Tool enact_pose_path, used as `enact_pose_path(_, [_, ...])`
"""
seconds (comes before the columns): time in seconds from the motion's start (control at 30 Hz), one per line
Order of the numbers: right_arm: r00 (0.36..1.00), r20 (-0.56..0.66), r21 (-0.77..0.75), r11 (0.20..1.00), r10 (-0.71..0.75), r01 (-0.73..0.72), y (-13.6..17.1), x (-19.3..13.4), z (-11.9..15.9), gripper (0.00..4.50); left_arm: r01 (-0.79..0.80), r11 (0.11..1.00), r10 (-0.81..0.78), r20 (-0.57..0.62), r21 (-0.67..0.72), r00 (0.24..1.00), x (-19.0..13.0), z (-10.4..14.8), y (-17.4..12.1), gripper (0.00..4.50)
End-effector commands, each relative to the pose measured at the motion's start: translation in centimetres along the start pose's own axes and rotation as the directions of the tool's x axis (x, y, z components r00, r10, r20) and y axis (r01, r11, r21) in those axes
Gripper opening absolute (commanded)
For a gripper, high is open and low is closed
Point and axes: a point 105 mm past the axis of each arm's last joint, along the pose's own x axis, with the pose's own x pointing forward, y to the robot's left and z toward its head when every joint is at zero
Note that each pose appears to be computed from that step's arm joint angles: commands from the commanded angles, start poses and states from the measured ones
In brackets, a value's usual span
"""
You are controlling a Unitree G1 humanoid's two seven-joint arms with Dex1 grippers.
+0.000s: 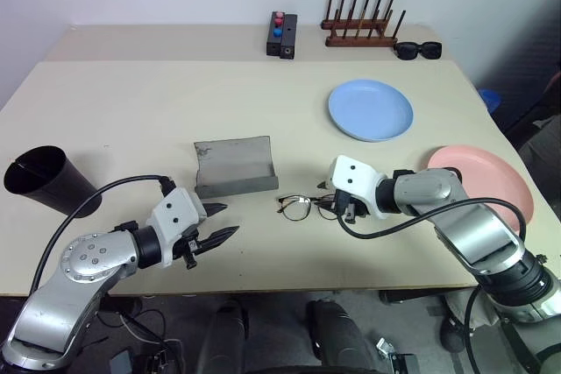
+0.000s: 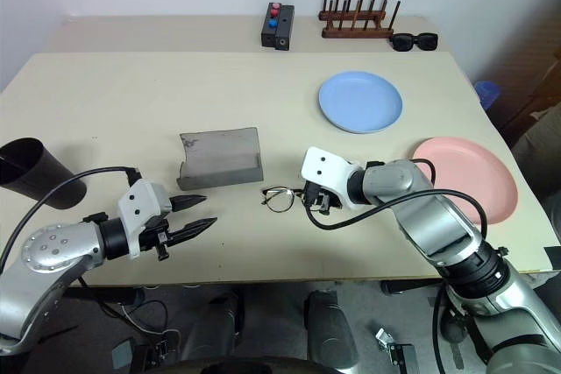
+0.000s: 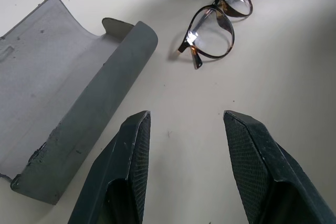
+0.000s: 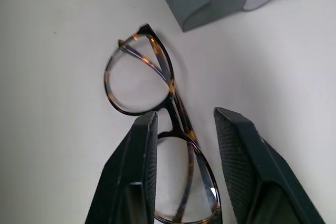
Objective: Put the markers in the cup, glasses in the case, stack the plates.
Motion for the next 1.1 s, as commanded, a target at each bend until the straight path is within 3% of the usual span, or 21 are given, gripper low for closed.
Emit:
enact_pose_path(0.03, [1.0,0.019,-0.04,0.999,-0.021,0.022,-0.3,0.1,0.4,1.67,0.011,1.0,-0.011,0.03,0.011,0.999,-0.1,0.7,-0.7,2.24])
enact_pose_path(0.33, [1.0,0.014,-0.054,0.999,-0.009,0.01,0.1,0.8,0.1,1.67,0.014,1.0,-0.014,0.024,0.001,1.0,0.0,0.3,-1.0,2.24])
enact_pose_path(0.47, [1.0,0.011,-0.058,0.998,0.001,0.0,0.3,0.8,0.0,0.07,0.014,1.0,-0.014,0.023,0.0,1.0,0.0,0.2,-1.0,2.24])
enact_pose_path(0.67, [1.0,0.026,-0.086,0.996,-0.011,0.013,-0.1,0.5,0.6,0.07,-0.017,1.0,0.017,0.03,-0.015,0.999,-0.2,0.0,-0.5,2.24])
enact_pose_path(0.8, [0.989,0.149,-0.084,0.996,-0.023,0.036,-1.2,-0.4,4.3,0.07,-0.164,0.981,0.174,0.099,-0.102,0.98,-1.5,0.0,1.5,2.24])
enact_pose_path(0.9, [0.971,0.239,-0.116,0.993,-0.003,0.032,-1.6,-0.5,7.4,0.07,-0.257,0.958,0.268,0.08,-0.128,0.96,-3.4,-1.1,2.6,2.24])
enact_pose_path(1.1, [0.92,0.39,-0.162,0.987,0.046,0.019,-2.4,2.8,14.3,0.07,-0.338,0.924,0.354,0.059,-0.18,0.934,-6.3,-3.1,3.0,2.24])
